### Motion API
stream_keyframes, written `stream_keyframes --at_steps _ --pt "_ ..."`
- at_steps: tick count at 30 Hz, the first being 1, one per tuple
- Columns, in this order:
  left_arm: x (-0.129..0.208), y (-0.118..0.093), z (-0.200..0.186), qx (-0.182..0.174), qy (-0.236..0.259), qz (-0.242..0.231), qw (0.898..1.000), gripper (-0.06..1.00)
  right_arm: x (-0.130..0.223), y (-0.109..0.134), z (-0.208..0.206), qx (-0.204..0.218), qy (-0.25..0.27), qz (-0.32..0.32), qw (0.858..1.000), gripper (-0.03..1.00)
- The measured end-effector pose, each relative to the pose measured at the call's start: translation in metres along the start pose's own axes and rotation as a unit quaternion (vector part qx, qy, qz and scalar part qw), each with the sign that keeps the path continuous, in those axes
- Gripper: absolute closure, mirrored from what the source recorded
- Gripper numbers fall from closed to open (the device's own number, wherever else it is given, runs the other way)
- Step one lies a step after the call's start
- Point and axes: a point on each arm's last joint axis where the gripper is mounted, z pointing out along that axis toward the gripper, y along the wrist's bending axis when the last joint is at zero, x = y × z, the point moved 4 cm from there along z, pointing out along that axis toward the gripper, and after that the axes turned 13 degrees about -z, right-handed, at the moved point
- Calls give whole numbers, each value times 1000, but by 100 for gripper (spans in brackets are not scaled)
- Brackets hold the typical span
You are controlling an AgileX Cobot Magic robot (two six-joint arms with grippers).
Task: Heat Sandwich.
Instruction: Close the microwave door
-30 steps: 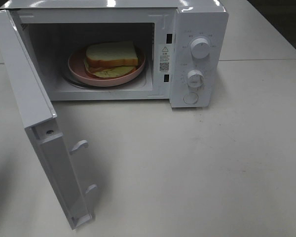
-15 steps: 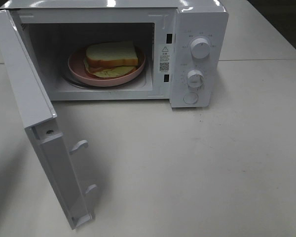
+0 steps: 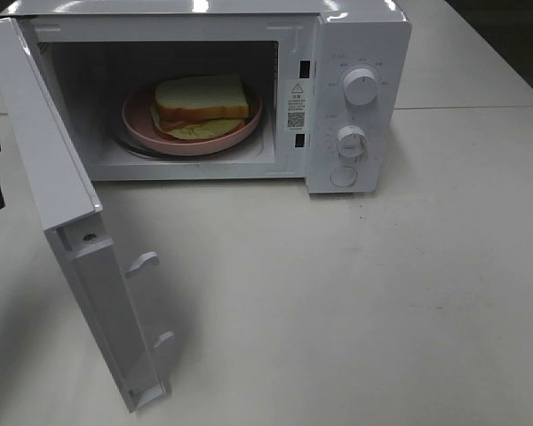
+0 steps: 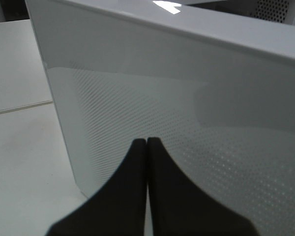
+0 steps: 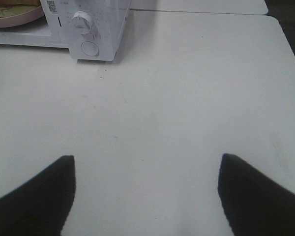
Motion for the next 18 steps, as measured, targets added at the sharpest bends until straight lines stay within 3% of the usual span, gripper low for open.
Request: stream_keyframes --at_steps 9,18 --pt "13 -28 21 45 18 5 999 94 0 0 0 0 0 0 1000 20" --pt "16 -49 38 52 16 -4 998 94 0 0 0 0 0 0 1000 20"
